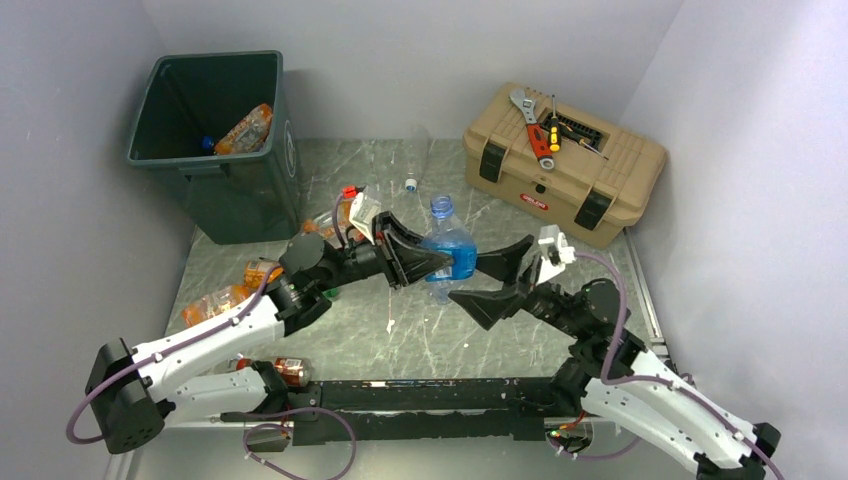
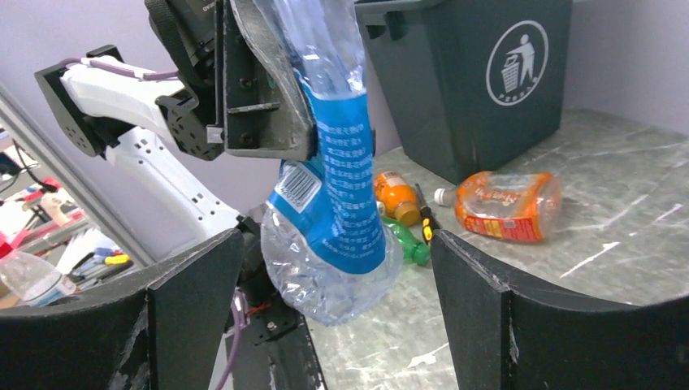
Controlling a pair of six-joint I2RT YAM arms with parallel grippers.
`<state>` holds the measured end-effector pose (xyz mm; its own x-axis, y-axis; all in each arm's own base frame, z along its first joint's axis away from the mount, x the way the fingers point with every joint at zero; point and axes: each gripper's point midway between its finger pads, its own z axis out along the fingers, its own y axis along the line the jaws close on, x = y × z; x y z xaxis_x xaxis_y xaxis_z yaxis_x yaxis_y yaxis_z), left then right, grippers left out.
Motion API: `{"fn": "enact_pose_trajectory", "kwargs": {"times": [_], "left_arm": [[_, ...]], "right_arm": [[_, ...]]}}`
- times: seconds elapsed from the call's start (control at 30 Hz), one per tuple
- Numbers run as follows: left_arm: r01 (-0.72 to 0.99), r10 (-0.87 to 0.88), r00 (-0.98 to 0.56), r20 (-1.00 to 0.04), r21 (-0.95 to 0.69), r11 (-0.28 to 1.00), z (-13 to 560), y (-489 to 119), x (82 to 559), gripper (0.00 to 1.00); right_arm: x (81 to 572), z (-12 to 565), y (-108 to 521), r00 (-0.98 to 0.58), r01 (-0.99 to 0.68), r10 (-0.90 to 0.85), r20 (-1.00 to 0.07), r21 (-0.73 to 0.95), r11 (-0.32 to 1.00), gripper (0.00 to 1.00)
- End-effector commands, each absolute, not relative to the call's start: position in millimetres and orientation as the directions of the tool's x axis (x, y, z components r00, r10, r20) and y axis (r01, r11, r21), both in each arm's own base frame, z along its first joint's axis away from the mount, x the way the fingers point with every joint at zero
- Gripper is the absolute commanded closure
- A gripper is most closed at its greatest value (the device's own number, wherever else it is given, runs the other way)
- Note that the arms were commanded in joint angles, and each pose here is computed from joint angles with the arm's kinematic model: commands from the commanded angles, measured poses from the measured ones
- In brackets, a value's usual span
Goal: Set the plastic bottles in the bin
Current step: Pick up the plastic bottle from the corner of the board.
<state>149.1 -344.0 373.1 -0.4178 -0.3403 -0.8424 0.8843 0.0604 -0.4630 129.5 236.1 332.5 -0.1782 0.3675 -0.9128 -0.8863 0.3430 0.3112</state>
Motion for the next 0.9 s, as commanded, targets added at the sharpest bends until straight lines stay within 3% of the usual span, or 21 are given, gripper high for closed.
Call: {"fn": "enact_pose_trajectory", "kwargs": {"times": [0.0,0.17,0.27,0.37,0.5,0.73,0.87], "left_arm": [[0.895,-0.435,-0.413,-0.800,-0.445,-0.032,406,-336,139,1.00],[0.900,-0.451,-0.391,-0.803,-0.435,-0.005,404,-332,141,1.00],[0.901,-0.451,-0.385,-0.805,-0.434,0.006,402,-333,144,0.98],[0.910,-0.447,-0.361,-0.818,-0.415,0.025,402,-331,144,0.66],[0.916,-0.447,-0.310,-0.839,-0.390,0.096,407,-322,148,0.04],[0.902,-0.451,-0.112,-0.885,-0.281,0.327,449,-289,167,0.01],[0.876,-0.424,-0.094,-0.901,-0.277,0.395,474,-286,178,0.01]], "right_arm": [[123,362,250,-0.165,-0.929,0.442,-0.882,0.289,0.230,0.15],[126,358,264,-0.207,-0.930,0.432,-0.878,0.313,0.192,0.35],[126,355,271,-0.228,-0.932,0.418,-0.879,0.321,0.167,0.53],[124,352,273,-0.225,-0.939,0.402,-0.888,0.308,0.155,0.69],[123,348,270,-0.202,-0.942,0.381,-0.902,0.285,0.177,0.80],[131,330,263,-0.166,-0.929,0.298,-0.940,0.250,0.272,0.86],[137,322,261,-0.152,-0.920,0.258,-0.954,0.232,0.316,0.87]]}}
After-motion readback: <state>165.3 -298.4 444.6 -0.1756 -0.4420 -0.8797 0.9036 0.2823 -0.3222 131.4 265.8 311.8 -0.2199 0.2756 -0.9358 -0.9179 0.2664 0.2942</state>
